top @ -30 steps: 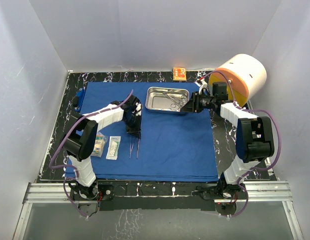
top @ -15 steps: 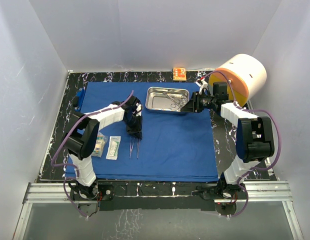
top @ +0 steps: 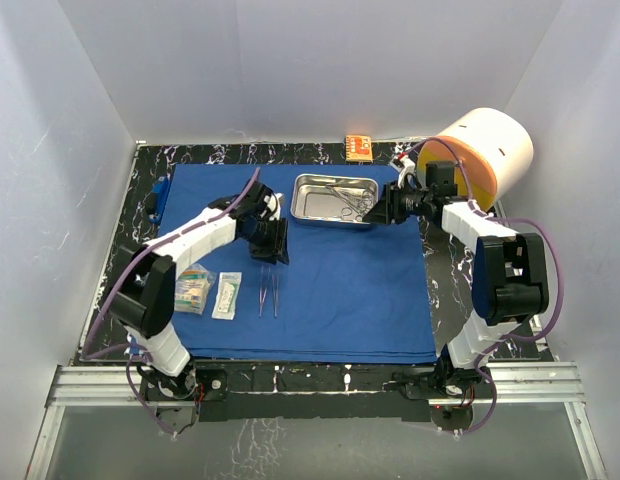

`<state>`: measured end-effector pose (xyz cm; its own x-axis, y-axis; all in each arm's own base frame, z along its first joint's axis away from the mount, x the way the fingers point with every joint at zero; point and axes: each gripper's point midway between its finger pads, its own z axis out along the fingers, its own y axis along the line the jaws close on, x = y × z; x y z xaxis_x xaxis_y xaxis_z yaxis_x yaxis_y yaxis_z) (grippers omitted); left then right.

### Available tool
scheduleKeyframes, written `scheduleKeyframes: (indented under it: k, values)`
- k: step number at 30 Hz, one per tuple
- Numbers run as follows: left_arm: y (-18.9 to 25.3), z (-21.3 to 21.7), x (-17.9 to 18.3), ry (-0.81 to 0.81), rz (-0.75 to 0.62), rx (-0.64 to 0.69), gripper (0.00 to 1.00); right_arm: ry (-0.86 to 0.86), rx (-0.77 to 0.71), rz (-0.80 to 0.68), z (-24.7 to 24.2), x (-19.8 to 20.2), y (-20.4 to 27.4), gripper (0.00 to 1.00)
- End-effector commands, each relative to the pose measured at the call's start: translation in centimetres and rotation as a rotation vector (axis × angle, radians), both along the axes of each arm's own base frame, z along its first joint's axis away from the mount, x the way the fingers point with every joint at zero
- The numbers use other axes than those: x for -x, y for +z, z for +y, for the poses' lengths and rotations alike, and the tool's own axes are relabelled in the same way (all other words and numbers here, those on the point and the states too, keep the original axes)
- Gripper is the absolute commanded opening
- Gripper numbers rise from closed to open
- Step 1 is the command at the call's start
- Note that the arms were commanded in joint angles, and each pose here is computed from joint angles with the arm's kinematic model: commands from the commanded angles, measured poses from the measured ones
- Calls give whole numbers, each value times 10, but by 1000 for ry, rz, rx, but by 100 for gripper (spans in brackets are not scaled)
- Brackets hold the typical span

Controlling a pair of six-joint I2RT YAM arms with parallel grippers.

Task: Open and lay out the surgical kit
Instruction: Pick up the medical item from the container.

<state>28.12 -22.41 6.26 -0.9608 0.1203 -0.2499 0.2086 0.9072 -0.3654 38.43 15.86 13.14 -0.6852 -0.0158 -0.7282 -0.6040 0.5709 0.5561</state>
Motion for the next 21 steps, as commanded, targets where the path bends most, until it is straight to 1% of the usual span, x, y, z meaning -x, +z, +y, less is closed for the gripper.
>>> scheduleKeyframes:
  k: [1,5,9,11,13,14,17,21]
  values:
    - [48,-2,-3,-58,-137,75,43,-31,88,-186,-6,-36,36,39]
    - [81,-3,-11,-133,-277,102,52,-86,186,-258,-2,-67,43,41]
    - [115,3,-21,-174,-426,99,64,-93,294,-267,12,-100,24,46]
    - [130,7,-26,-176,-488,101,68,-66,343,-271,24,-111,14,48]
    - [143,11,-29,-177,-537,107,70,-50,379,-276,34,-123,9,49]
    - [148,12,-31,-176,-552,109,70,-40,402,-262,38,-127,-3,50]
    - [154,16,-35,-171,-569,117,71,-21,474,-265,53,-138,-20,50]
    - [157,17,-38,-176,-578,136,71,-36,533,-275,68,-151,-36,50]
